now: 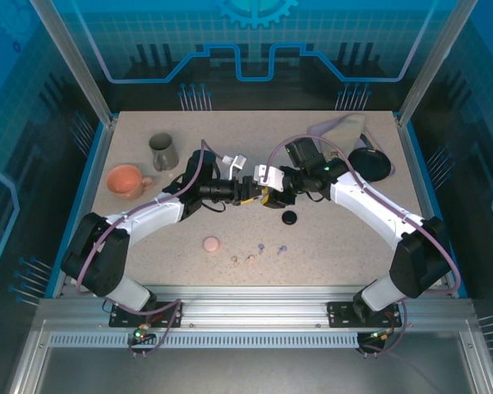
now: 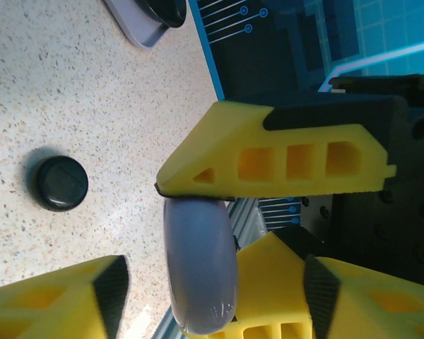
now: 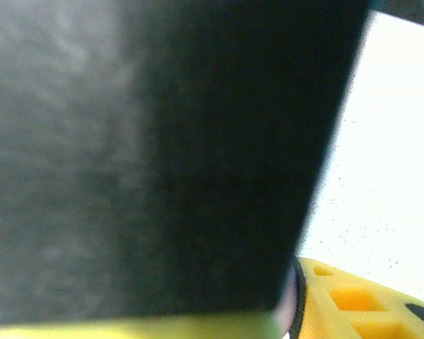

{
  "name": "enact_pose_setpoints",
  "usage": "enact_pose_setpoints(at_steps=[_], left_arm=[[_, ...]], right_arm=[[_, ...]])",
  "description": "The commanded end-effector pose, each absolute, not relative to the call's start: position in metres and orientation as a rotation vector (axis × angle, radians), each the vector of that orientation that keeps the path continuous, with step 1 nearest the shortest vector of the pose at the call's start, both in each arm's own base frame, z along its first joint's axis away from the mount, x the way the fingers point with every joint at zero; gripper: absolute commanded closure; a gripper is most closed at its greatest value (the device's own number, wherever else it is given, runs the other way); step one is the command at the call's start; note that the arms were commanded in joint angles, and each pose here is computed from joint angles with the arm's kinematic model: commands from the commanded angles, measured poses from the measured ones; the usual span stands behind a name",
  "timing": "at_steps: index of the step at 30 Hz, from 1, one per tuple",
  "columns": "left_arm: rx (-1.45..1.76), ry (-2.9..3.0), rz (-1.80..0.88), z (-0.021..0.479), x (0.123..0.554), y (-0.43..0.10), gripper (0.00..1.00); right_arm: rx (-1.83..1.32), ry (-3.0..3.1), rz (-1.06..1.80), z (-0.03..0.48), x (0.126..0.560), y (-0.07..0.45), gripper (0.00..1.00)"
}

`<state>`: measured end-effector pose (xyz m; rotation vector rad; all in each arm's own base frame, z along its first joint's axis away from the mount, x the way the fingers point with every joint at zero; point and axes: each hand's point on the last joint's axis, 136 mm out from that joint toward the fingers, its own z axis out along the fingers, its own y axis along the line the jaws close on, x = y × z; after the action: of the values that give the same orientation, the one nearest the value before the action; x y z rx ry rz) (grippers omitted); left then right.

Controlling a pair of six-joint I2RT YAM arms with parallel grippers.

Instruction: Insert the wireless bluetooth earbuds into the charging case

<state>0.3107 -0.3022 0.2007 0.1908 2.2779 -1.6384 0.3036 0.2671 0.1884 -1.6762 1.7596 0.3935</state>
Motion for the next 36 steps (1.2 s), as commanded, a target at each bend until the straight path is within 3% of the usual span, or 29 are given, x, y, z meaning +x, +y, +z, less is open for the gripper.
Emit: enact_pose_setpoints(at_steps=[1, 13, 18, 24, 27, 32, 36], left_arm=[[0.234, 2.244, -1.685, 0.214, 0.312, -0.309, 0.4], [0.246, 2.254, -1.688, 0.212, 0.315, -0.311, 0.74], [0.306, 2.205, -1.658, 0.219, 0.311, -0.31, 0.88], [0.43, 2.072, -1.523, 0.238, 0.31, -0.301, 0.94], [0.5, 1.977, -1.435, 0.249, 0.309, -0.296, 0.95], [0.598, 1.782, -1.289, 0.272, 0.306, -0.285, 0.96], [0.732, 1.602, -1.188, 0.297, 0.291, -0.284, 0.98]], right_arm=[[-1.666, 1.726, 0.435, 0.196, 0.298, 0.272, 0.52], [-1.698, 1.711, 0.44, 0.199, 0.293, 0.276, 0.52], [-1.655, 1.729, 0.492, 0.211, 0.294, 0.273, 0.44], [-1.486, 1.682, 0.594, 0.254, 0.287, 0.253, 0.19], [-1.381, 1.669, 0.663, 0.273, 0.281, 0.237, 0.12], [-1.196, 1.638, 0.828, 0.294, 0.272, 0.217, 0.11], [-1.152, 1.637, 0.941, 0.3, 0.259, 0.216, 0.16]])
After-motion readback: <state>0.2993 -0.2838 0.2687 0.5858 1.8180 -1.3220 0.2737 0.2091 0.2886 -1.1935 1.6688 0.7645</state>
